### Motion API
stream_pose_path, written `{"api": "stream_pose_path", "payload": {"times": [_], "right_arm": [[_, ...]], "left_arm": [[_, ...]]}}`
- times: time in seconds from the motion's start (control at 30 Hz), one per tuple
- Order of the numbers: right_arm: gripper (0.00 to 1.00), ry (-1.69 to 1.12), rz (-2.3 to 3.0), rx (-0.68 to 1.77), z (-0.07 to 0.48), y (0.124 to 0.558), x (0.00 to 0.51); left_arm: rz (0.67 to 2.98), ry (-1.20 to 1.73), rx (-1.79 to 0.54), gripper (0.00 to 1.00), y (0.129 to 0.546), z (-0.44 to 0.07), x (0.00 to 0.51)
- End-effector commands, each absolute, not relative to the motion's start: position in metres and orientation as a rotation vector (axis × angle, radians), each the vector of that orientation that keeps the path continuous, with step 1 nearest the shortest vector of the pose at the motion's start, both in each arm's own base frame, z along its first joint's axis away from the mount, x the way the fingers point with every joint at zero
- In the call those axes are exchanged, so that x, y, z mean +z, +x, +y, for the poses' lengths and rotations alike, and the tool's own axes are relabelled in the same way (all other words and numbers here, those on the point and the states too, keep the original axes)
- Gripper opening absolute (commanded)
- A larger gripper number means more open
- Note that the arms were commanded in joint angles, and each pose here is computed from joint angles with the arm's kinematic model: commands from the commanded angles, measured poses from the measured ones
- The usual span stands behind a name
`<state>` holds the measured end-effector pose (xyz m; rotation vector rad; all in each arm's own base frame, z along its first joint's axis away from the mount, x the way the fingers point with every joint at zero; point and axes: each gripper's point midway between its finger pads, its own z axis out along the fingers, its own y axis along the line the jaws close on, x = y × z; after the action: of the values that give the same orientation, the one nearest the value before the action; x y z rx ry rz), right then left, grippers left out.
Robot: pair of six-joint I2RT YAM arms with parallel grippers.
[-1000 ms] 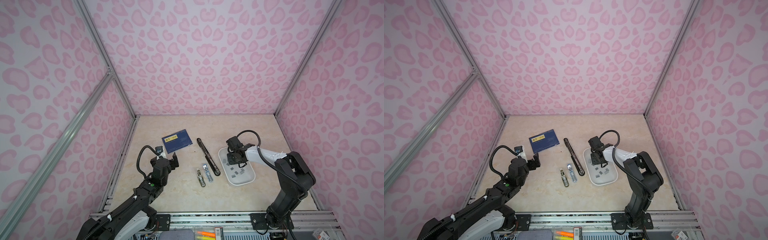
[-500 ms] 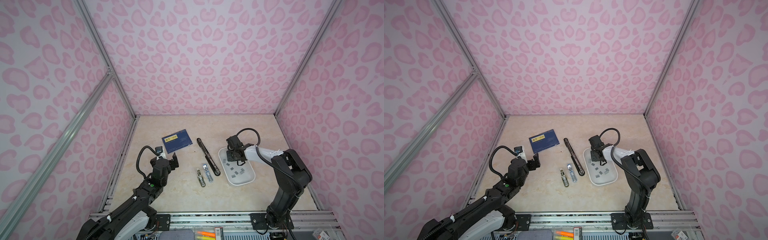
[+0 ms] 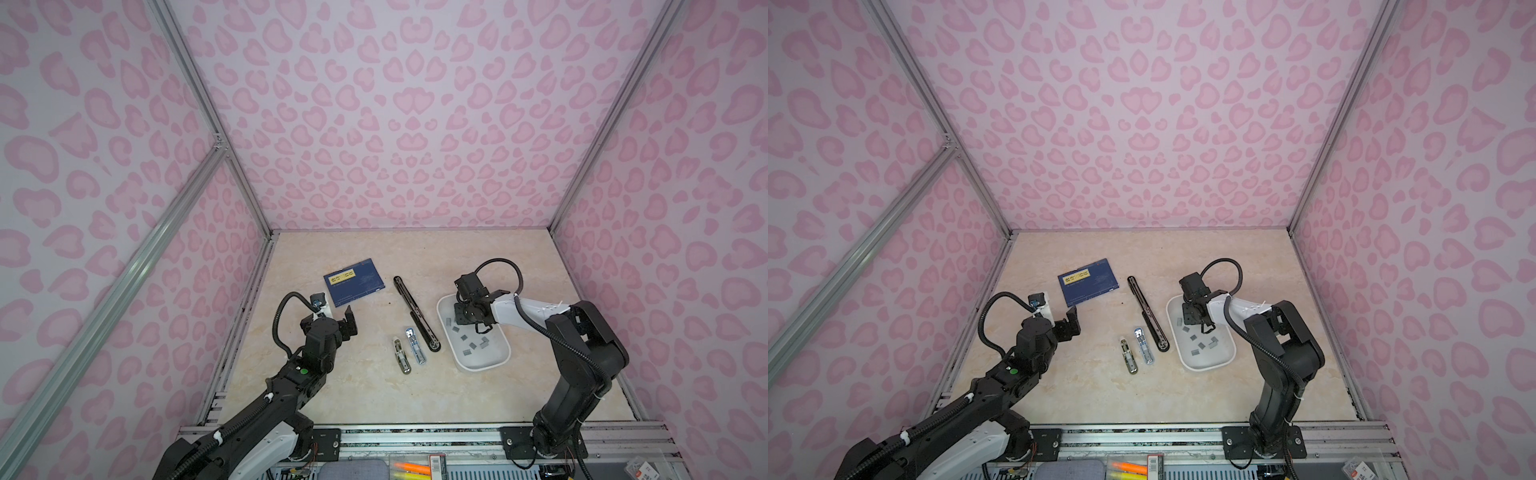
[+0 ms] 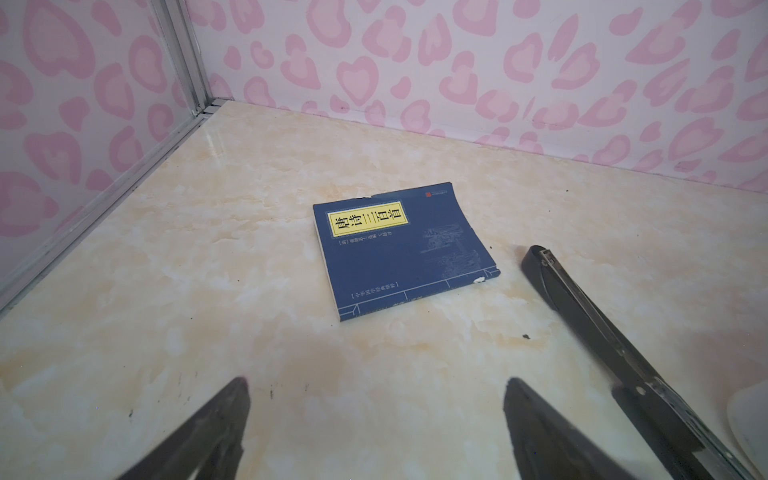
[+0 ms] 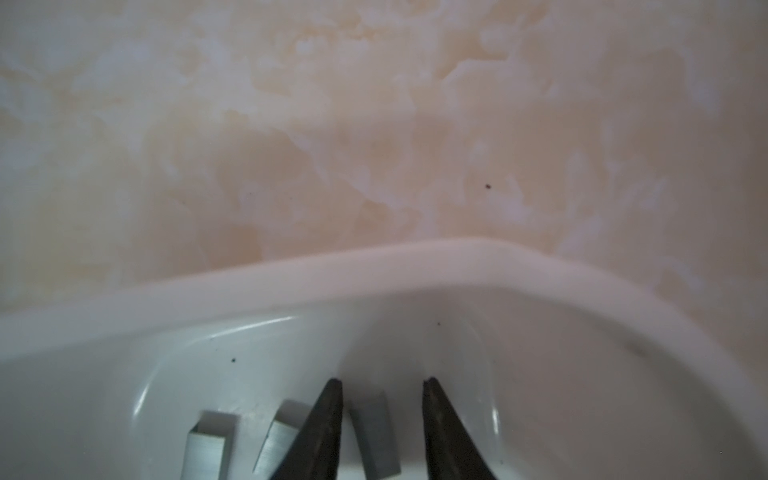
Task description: Load the staples into the stapler
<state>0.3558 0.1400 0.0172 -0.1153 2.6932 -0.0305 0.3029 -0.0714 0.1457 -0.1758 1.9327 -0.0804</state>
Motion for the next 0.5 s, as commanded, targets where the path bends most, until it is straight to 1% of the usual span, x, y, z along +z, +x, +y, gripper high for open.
{"api": "stream_pose_path", "payload": {"times": [0.0,0.47], "right_arm": [[0.34,-0.15,2.802,-0.032,0.1374,0.3325,0.0006],[0.32,-0.144,2.803,-0.039,0.1355,0.3258,0.0028]], "left_arm": [[1.893,-0.189,-0.091,0.96,0.3071,-0.0717,0.1556],[1.893,-0.193,-0.088,0.96,0.307,-0.0711,0.1555]]}}
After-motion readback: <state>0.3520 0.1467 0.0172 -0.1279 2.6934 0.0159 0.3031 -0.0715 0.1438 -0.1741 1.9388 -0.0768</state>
